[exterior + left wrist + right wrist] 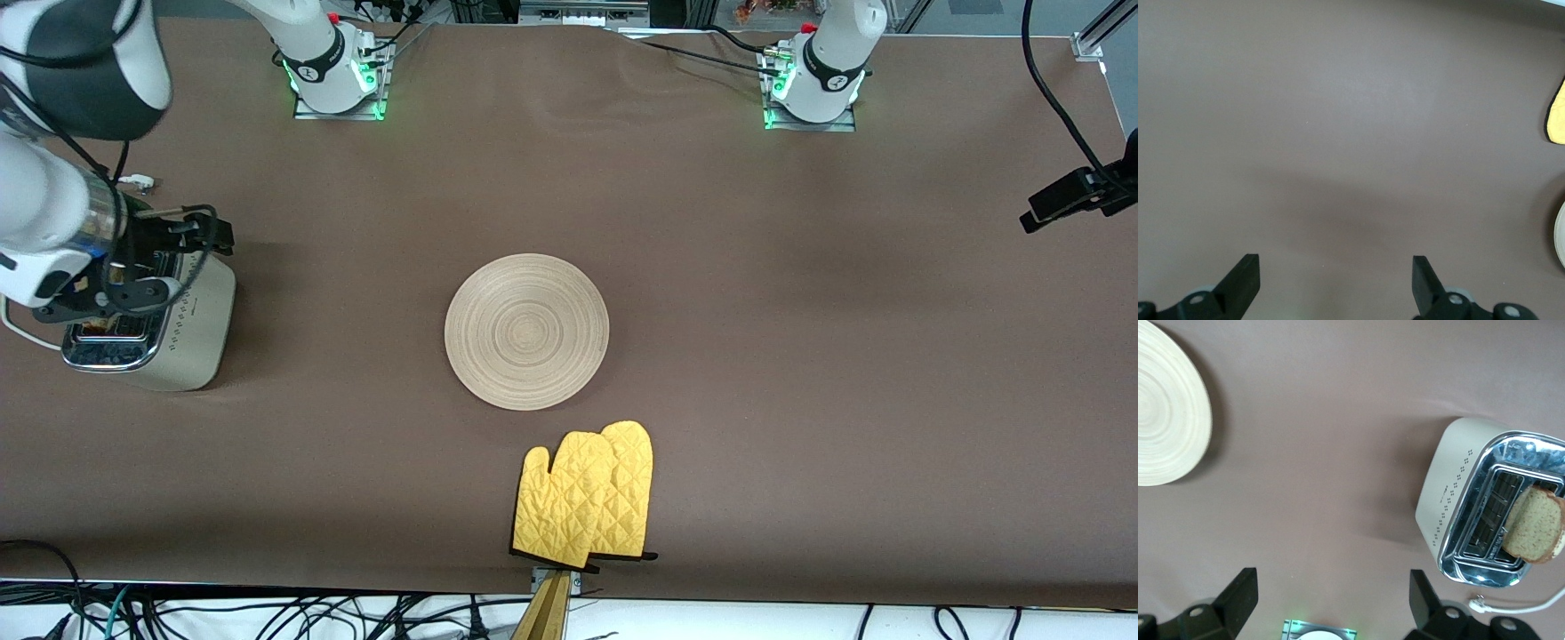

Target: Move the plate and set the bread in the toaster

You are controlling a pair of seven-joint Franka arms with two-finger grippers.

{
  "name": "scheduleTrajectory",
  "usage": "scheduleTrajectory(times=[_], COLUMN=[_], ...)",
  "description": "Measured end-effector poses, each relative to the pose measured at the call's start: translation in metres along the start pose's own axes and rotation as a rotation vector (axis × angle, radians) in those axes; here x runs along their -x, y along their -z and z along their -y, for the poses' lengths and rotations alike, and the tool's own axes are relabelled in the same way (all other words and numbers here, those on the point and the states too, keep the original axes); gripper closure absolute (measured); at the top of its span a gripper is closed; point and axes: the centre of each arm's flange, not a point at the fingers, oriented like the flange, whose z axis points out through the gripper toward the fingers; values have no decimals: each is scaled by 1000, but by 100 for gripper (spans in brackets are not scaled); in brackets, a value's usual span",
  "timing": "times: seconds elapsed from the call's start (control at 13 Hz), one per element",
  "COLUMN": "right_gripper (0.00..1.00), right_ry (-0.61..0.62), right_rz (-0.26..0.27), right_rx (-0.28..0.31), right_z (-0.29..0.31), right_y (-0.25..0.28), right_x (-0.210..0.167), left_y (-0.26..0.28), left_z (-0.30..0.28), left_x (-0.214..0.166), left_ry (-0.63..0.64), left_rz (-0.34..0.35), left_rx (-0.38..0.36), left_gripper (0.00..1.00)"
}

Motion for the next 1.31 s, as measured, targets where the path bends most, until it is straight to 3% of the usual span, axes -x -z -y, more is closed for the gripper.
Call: scheduleTrajectory(times=[0.31, 0.54, 0.85, 1.31], right_gripper=[0, 0, 0, 0], right_ry=[-57, -101, -132, -212], right_rz=[-95, -128, -116, -87], right_rx=[-42, -46, -53, -62], right_z=[-48, -72, -73, -77], right_y=[31, 47, 55, 41], right_x=[27, 56, 84, 78], left_y=[2, 2, 2, 2], left_z=[3, 4, 4, 4], left_x=[-1, -1, -1, -1], left_ry=[6, 7, 7, 7], left_rz=[-3, -3, -3, -3], left_rx=[0, 0, 0, 0], left_gripper=[0, 0, 0, 0])
